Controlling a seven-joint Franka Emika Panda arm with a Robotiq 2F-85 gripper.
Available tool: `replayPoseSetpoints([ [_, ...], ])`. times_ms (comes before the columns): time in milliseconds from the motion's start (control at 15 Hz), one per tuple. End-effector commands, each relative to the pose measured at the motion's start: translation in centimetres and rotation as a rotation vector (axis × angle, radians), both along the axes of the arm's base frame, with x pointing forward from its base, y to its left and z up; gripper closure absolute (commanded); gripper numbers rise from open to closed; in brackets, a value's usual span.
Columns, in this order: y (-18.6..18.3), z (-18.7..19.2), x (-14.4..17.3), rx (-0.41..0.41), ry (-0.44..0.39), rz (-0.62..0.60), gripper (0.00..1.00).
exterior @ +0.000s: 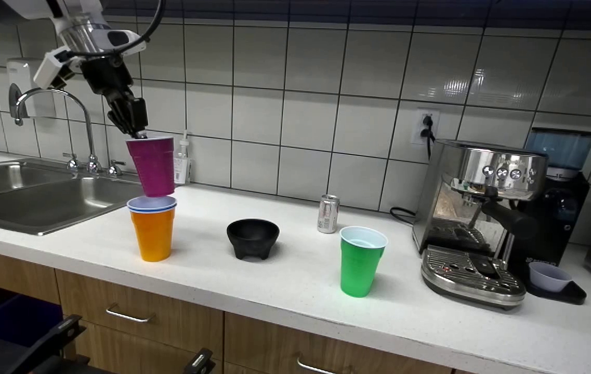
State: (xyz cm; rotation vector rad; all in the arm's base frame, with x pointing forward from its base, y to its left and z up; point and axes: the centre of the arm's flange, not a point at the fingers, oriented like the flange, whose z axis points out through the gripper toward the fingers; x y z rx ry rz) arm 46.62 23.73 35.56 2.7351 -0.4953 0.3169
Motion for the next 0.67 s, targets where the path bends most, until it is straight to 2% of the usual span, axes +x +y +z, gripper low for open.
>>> replayPoseSetpoints([
  [0, -1.2, 0.7, -1.7, 0.018, 0.024, 0.018, 0.99],
  [600, -1.5, -0.4, -2.5, 0.054, 0.067, 0.026, 0.99],
])
